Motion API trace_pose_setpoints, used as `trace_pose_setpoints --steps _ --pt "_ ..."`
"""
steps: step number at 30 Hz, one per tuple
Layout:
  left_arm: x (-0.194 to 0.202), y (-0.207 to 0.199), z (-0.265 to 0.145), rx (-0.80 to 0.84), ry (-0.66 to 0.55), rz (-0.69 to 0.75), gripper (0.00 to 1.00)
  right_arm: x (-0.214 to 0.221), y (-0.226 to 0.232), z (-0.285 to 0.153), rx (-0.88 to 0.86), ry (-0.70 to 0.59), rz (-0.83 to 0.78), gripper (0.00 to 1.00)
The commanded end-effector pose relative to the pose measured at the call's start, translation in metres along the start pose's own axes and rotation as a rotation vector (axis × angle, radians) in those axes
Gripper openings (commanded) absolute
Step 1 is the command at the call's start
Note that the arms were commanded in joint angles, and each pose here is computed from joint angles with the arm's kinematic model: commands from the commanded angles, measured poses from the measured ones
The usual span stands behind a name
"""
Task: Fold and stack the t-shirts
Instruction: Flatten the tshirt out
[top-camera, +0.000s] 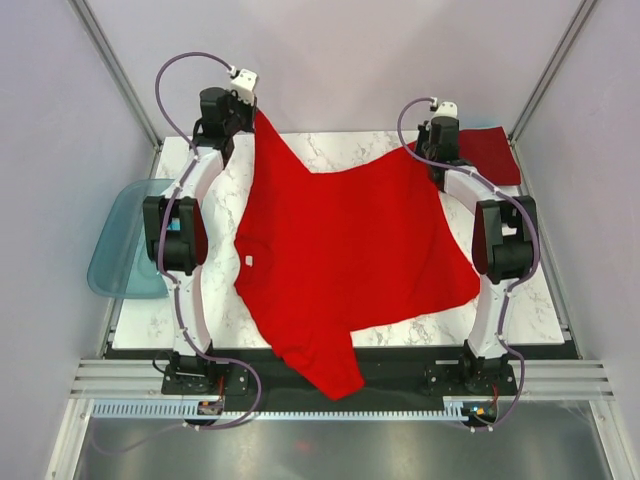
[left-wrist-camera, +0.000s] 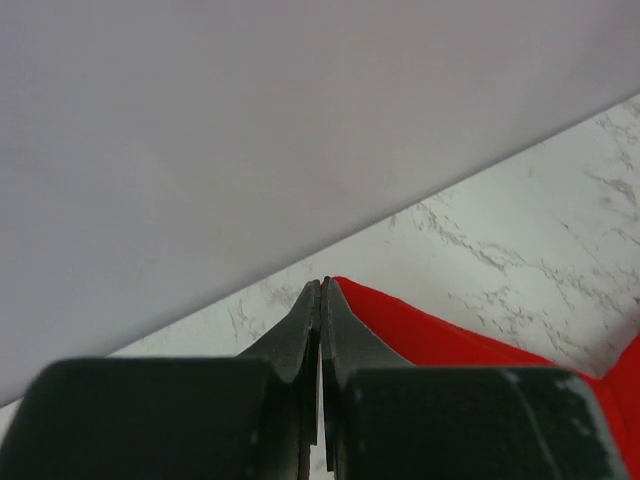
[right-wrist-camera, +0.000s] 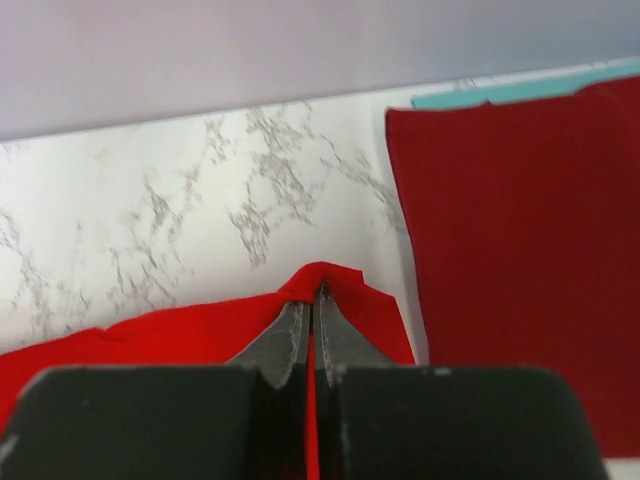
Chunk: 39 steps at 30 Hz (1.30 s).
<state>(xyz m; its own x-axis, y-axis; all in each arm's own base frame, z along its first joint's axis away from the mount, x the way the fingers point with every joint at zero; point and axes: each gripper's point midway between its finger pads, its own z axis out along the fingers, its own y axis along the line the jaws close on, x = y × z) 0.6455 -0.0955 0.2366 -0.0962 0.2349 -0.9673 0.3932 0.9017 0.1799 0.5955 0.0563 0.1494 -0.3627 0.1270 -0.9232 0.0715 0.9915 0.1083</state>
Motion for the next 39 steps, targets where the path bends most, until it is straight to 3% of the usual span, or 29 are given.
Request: trace_pose_setpoints --steps 1,6,15,22,23,25,29,30,32,33,38,39 --pt "-0.055 0.032 0.006 -0.111 -0.147 0.080 0.02 -0.068 0.024 0.010 -0.136 -0.191 0.056 0.00" --pt "-0.089 0.037 -0.002 -0.120 -0.226 0.120 0.02 -0.089 0.023 0.008 -0.122 -0.237 0.027 0.00" --pt "-0.062 0.027 -0.005 -0.090 -0.168 0.118 0.02 -0.086 0.026 0.019 -0.136 -0.211 0.023 0.00" --pt "-0.066 0.027 -0.019 -0.101 -0.162 0.104 0.02 -0.095 0.025 0.011 -0.128 -0.202 0.018 0.00" --pt "-0.084 0.030 -0.031 -0.125 -0.187 0.107 0.02 -0.100 0.025 0.006 -0.128 -0.207 0.017 0.00" --pt "-0.097 0.032 -0.046 -0.147 -0.201 0.112 0.02 -0.117 0.020 -0.016 -0.105 -0.228 0.015 0.00" --pt "-0.163 0.038 -0.102 -0.217 -0.309 0.116 0.02 -0.168 0.017 -0.078 -0.090 -0.279 0.012 0.00" --pt "-0.201 0.037 -0.135 -0.237 -0.381 0.126 0.02 -0.189 0.015 -0.109 -0.090 -0.304 0.017 0.00" --pt "-0.227 0.030 -0.168 -0.244 -0.436 0.134 0.02 -0.208 0.015 -0.144 -0.099 -0.334 0.019 0.00" --pt "-0.257 0.027 -0.205 -0.267 -0.503 0.145 0.02 -0.222 0.015 -0.175 -0.110 -0.352 0.018 0.00" --pt "-0.302 0.012 -0.300 -0.317 -0.634 0.171 0.02 -0.246 0.017 -0.262 -0.169 -0.403 0.013 0.00" --pt "-0.309 0.009 -0.319 -0.325 -0.662 0.174 0.02 -0.253 0.016 -0.295 -0.181 -0.431 0.020 0.00"
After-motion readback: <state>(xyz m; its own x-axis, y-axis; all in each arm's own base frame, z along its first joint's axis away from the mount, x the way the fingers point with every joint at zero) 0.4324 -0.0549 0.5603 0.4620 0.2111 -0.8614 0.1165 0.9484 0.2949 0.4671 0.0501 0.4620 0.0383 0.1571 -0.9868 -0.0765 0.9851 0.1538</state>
